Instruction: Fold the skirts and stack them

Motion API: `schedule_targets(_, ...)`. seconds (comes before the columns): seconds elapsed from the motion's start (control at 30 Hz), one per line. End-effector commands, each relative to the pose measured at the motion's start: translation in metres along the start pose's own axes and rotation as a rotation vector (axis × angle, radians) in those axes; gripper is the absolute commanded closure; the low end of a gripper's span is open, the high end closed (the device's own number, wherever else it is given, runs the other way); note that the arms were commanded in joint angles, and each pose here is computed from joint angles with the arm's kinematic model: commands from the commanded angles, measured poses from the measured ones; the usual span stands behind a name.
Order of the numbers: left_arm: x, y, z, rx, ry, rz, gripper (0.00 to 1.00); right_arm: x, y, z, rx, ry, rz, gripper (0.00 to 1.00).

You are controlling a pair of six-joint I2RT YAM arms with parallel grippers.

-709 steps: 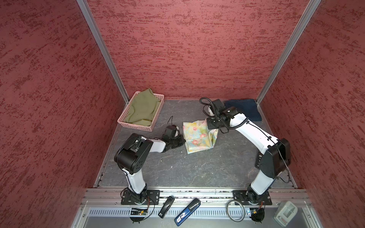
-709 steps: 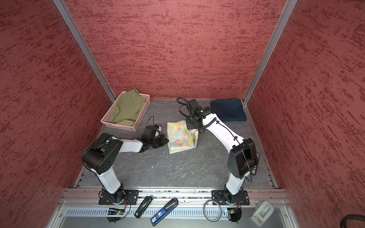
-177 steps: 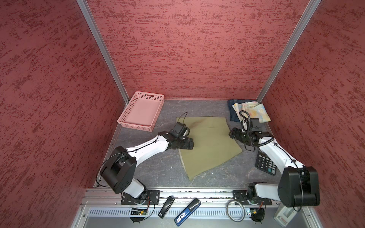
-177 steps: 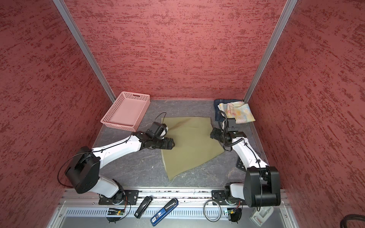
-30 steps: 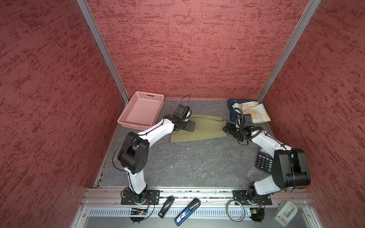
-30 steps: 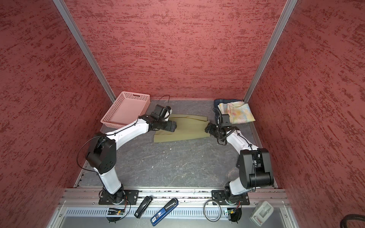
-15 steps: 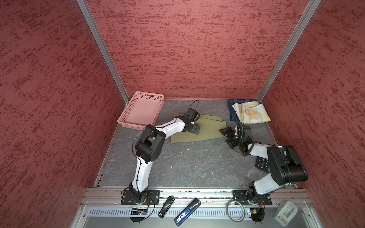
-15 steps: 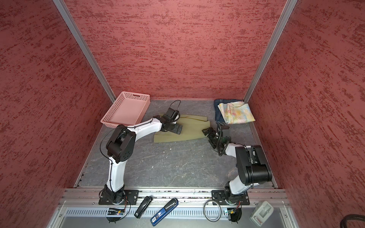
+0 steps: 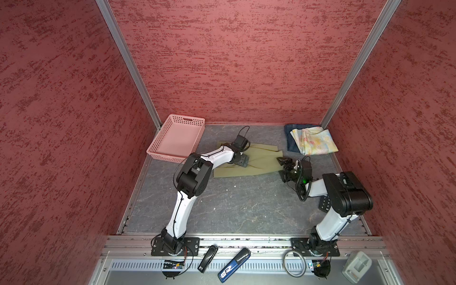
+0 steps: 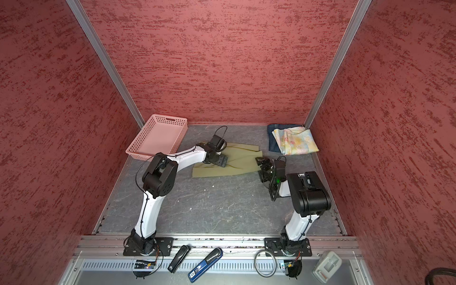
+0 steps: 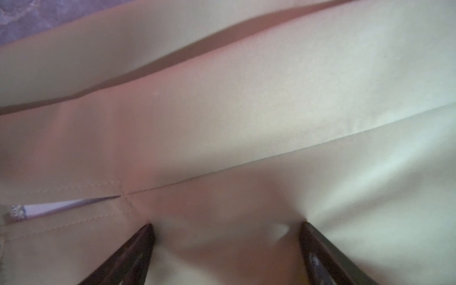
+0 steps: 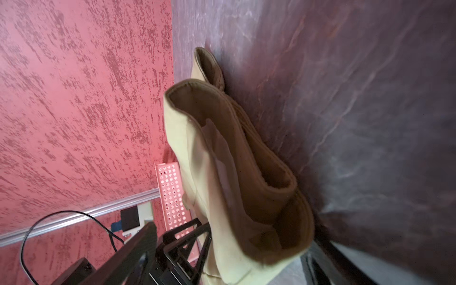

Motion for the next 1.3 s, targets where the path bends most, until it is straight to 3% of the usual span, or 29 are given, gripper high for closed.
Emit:
schedule_targets(0.0, 0.005, 0.002, 0.009, -0.005, 0.042, 0.013, 0.08, 0.006, -0.006, 0.001, 0.021, -0.066, 0.078, 0.10)
schedule_targets(0.1, 0.004, 0.001, 0.009, 0.001, 0.038, 0.018, 0.10, 0.006, -0.008, 0.004, 0.028, -0.096, 0.057, 0.11)
schedule_targets(0.2, 0.004, 0.001, 0.010, 0.011, 0.043, 0.017, 0.11, 0.002, -0.002, 0.015, -0.033, -0.103, 0.004, 0.25)
schedule_targets(0.23, 0.006, 0.001, 0.011, 0.016, 0.050, 0.015, 0.11, 0.001, 0.001, 0.018, -0.053, -0.106, -0.013, 0.32)
schedule_targets(0.3, 0.007, 0.001, 0.013, 0.026, 0.058, 0.007, 0.13, 0.000, 0.011, 0.020, -0.152, -0.116, -0.076, 0.60)
schedule_targets(0.43, 0.011, 0.003, 0.016, 0.051, 0.065, -0.019, 0.19, 0.002, 0.039, 0.023, -0.222, -0.144, -0.246, 1.00)
schedule_targets(0.63, 0.013, 0.002, 0.024, 0.059, 0.082, -0.029, 0.22, 0.021, 0.084, 0.004, -0.248, -0.153, -0.482, 1.00)
schedule_targets(0.8, 0.014, 0.000, 0.028, 0.075, 0.076, -0.056, 0.23, 0.075, 0.126, 0.012, -0.130, -0.023, -0.846, 1.00)
schedule_targets(0.9, 0.014, 0.000, 0.029, 0.089, 0.066, -0.077, 0.23, 0.105, 0.137, 0.018, -0.063, 0.041, -1.002, 1.00)
schedule_targets(1.07, 0.017, 0.006, 0.023, 0.118, 0.040, -0.129, 0.23, 0.119, 0.135, 0.023, 0.050, 0.102, -1.088, 1.00)
schedule_targets(1.27, 0.022, 0.028, 0.006, 0.145, 0.000, -0.204, 0.23, 0.114, 0.123, 0.010, 0.165, 0.062, -1.112, 1.00)
Point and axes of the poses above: each gripper's point midway between its finger pads, its own z axis out along the fingers, its own y axis along the line the jaws close on, x = y × z, the point moved 10 cm from there along -z, back along the fingers, and after that the axes turned 15 degrees about z, right-handed, at the moved point
